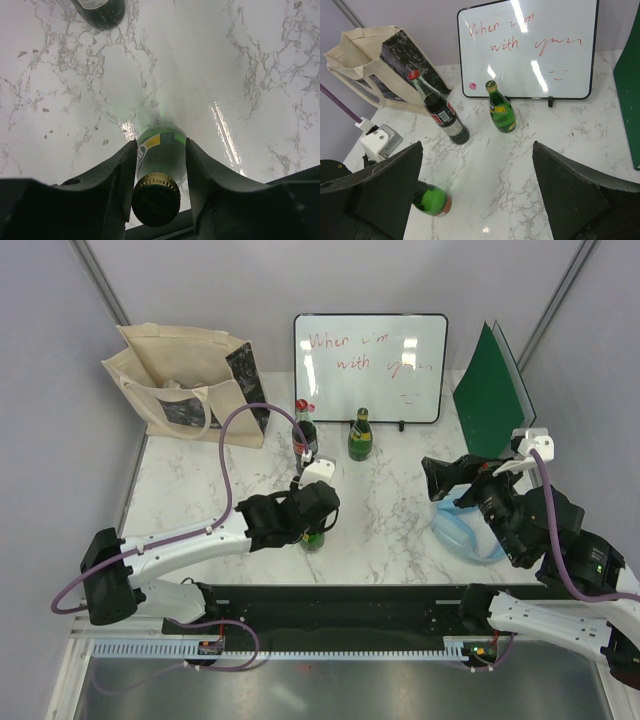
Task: Place the beverage into the canvas bag
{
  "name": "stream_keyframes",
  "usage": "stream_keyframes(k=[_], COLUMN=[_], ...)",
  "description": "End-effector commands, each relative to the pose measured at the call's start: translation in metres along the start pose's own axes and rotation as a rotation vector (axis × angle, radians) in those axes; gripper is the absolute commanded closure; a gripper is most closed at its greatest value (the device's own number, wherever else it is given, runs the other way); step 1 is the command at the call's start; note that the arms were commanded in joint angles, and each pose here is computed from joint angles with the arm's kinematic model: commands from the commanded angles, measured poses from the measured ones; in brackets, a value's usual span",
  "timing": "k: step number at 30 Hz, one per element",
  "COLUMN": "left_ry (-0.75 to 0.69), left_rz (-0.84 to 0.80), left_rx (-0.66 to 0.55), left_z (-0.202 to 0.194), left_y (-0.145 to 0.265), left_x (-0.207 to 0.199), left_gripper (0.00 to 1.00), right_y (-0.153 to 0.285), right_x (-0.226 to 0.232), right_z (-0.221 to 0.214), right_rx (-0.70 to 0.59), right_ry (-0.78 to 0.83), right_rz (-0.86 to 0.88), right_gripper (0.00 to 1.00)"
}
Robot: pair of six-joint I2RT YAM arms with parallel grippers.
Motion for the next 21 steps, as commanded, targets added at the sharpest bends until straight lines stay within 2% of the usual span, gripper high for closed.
stream_keyframes(k=[1,4,6,8,13,17,20,21], left_ry=[0.039,0.019,0.013,0.013,0.005,-0.013,-0.023,-0.025], left_rz=[-0.009,-0.018,-0.019,-0.022,-0.009,0.007,0.001,0.000], left_rx=[0.002,0.035,0.042,0.041,0.040,0.043,0.061,0.067], left_z=[0.006,-0.001,-0.003,-0.004,-0.007,-0.006,-0.008,-0.008], left_y=[0.008,0.007,0.009,0.011,0.010,0.006,0.003,0.003], left_x=[0.000,-0.001,-0.001,0.001,0.003,0.002,-0.001,-0.001], left_gripper=[0.49,0.47,0.41,0.39,0.40,0.46,0.72,0.89], right_y=[-0.002,-0.002,-0.002,-0.002,-0.003,-0.004,-0.004,-0.003], right_x=[0.006,0.006,0.006,0.005,0.006,0.006,0.005,0.005], right_z=[0.004,0.004,0.004,0.004,0.002,0.001,0.001,0.002], right_rx=[-0.017,-0.017,-0.017,-0.017,-0.015,-0.014,-0.015,-0.017], right_ry=[-0.024,-0.026,-0.024,-0.026,-0.025,-0.026,-0.029,-0.029], right_rz=[0.019,0.017,0.017,0.017,0.012,0.014,0.014,0.015], right_gripper=[0.02,0.02,0.02,0.02,0.02,0.02,0.02,0.02])
Point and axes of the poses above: each gripper's point midway between its finger pads, its own y axis back along the fingers, its own x axis along the line the jaws close on, z = x × y, the point moved 6 cm from there along y, back along the fingers, and after that the axes turned 7 degrees about -y, right-handed, at the moved point
